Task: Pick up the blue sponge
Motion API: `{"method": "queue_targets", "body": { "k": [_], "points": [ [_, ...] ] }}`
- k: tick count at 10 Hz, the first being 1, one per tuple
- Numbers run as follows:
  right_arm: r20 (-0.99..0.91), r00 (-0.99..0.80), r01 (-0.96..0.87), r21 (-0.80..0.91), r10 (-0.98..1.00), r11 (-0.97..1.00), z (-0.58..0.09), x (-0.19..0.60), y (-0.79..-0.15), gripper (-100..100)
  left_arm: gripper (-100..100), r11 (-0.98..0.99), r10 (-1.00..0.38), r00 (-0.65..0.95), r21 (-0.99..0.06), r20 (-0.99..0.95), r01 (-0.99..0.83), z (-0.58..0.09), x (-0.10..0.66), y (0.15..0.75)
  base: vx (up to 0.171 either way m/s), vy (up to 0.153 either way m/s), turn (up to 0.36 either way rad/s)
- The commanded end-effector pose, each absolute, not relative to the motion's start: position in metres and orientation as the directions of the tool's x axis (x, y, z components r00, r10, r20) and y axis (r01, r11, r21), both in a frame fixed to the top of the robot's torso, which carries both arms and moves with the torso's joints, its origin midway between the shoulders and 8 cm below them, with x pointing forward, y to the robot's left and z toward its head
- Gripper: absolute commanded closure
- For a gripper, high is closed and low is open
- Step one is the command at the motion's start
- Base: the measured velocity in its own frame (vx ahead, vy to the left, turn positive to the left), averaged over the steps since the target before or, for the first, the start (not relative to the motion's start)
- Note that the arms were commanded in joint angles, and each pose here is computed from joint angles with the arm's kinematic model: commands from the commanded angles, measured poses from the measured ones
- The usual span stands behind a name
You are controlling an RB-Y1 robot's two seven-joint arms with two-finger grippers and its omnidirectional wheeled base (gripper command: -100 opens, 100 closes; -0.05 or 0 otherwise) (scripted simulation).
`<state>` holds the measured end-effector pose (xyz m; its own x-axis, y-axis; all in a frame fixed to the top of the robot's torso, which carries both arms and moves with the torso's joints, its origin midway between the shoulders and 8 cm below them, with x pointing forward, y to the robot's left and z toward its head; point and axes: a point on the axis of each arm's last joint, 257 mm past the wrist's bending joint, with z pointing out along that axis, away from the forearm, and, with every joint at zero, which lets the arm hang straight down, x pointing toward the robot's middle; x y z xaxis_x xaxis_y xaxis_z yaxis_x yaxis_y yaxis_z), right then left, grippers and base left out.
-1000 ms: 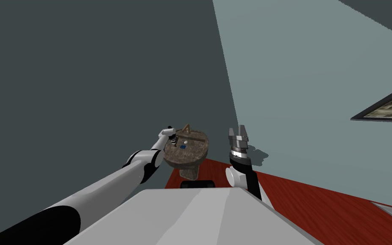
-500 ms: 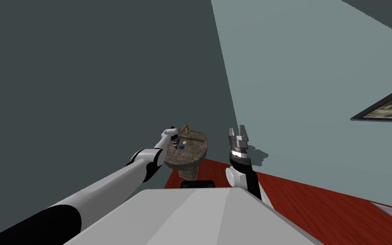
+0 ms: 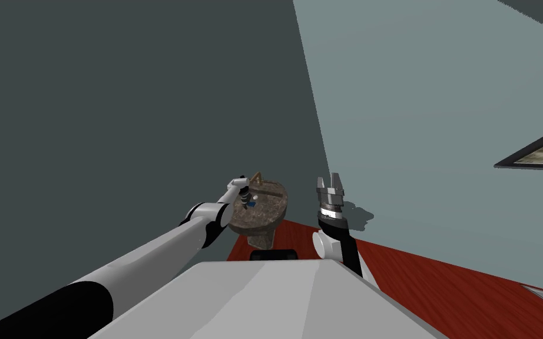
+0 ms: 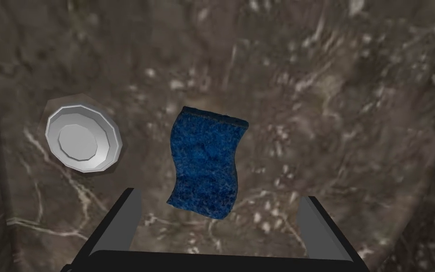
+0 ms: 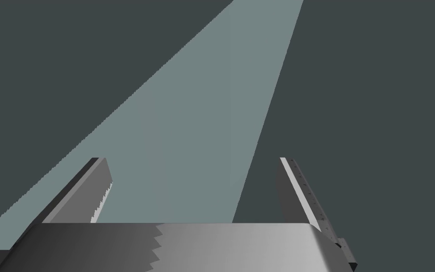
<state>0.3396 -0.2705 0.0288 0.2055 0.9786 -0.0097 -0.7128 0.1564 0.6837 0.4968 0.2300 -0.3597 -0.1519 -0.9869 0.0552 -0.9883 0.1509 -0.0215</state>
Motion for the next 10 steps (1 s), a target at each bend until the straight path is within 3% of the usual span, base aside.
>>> {"method": "queue_targets", "body": {
  "k": [1, 2, 5, 6, 10],
  "points": [
    [-0.01, 0.205, -0.713, 0.684, 0.979, 0.156, 0.029, 0.34, -0.271, 0, 0, 0.151, -0.987, -0.152, -0.021, 0.055, -0.988, -0.36, 0.497, 0.23, 0.0, 0.0, 0.0],
    [-0.01, 0.205, -0.713, 0.684, 0.979, 0.156, 0.029, 0.34, -0.271, 0, -100, 0.148, -0.987, -0.149, -0.022, 0.055, -0.989, -0.372, 0.493, 0.229, -0.001, 0.004, -0.012],
    [-0.01, 0.205, -0.713, 0.684, 0.979, 0.156, 0.029, 0.34, -0.271, 0, -100, 0.147, -0.987, -0.148, -0.019, 0.056, -0.989, -0.38, 0.489, 0.228, -0.001, 0.004, -0.012],
    [-0.01, 0.205, -0.713, 0.684, 0.979, 0.156, 0.029, 0.34, -0.271, 0, 100, 0.147, -0.987, -0.148, -0.021, 0.055, -0.989, -0.381, 0.49, 0.228, 0.0, 0.0, 0.0],
    [-0.01, 0.205, -0.713, 0.684, 0.979, 0.156, 0.029, 0.34, -0.271, 0, 100, 0.147, -0.987, -0.149, -0.023, 0.055, -0.989, -0.38, 0.49, 0.228, 0.0, 0.0, 0.0]
  ]
}}
